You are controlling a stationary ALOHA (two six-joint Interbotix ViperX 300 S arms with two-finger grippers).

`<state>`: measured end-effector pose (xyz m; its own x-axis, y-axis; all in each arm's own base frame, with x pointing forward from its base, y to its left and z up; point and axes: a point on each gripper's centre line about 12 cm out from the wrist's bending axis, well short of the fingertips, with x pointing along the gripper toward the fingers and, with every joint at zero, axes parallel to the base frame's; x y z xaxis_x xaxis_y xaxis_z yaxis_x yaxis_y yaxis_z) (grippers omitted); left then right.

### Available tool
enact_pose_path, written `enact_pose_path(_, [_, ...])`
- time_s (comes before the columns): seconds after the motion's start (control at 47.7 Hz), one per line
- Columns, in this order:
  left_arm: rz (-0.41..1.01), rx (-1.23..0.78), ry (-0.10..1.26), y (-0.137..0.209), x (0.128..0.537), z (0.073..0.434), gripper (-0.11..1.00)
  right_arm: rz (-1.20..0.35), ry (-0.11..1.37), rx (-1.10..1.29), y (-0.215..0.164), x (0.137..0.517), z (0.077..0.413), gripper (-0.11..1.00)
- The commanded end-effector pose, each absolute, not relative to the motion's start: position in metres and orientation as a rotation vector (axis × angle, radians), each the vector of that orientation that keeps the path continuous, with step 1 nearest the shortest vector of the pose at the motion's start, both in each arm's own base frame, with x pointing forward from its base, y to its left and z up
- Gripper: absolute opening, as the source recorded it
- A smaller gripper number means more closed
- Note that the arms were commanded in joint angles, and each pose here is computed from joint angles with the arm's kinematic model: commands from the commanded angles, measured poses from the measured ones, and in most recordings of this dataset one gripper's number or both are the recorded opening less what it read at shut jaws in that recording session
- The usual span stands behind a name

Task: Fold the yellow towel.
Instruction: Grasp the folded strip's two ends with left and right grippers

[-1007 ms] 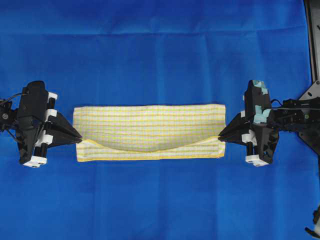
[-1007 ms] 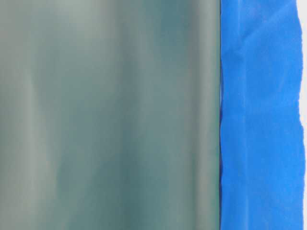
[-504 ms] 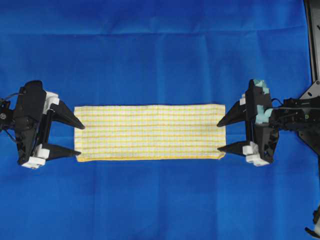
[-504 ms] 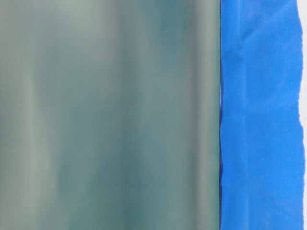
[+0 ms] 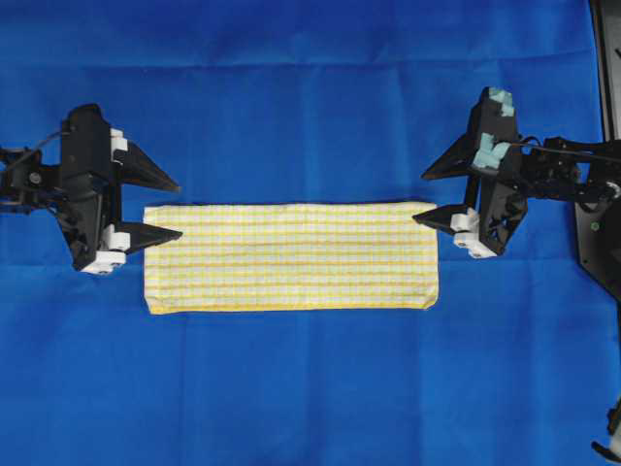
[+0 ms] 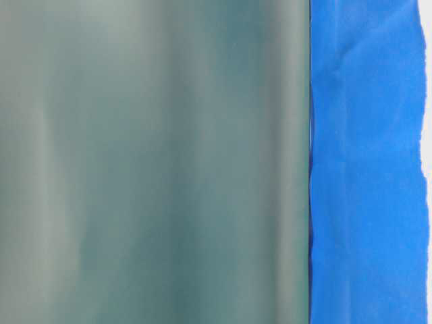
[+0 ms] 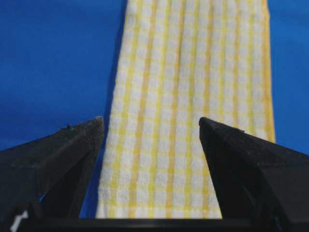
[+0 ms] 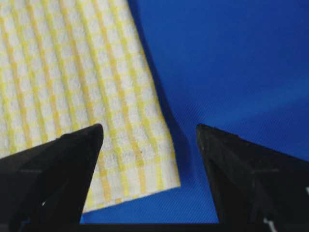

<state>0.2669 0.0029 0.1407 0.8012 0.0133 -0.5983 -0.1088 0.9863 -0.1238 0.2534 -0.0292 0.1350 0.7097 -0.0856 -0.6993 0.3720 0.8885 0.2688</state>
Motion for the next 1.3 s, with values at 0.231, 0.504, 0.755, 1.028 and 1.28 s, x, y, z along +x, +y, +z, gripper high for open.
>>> enact_pose_path(0.231, [0.128,-0.171,0.754,0.018,0.271,0.106,0.73,-0.326,0.849,0.422,-0.043,0.26,0.104,0.77])
enact_pose_path(0.504, [0.157,-0.189,0.847,0.024,0.268,0.082,0.66,-0.343,0.896,0.424,-0.045,0.26,0.089,0.75])
enact_pose_path(0.755, [0.151,-0.189,0.911,0.02,0.264,0.078,0.18,-0.312,0.905,0.39,-0.041,0.262,0.09,0.38])
enact_pose_path(1.028, [0.136,-0.182,0.909,0.016,0.268,0.083,0.02,-0.286,0.889,0.37,-0.038,0.266,0.098,0.02])
enact_pose_path(1.28, [0.126,-0.178,0.845,0.016,0.272,0.112,0.02,-0.277,0.8,0.378,-0.039,0.264,0.123,0.02])
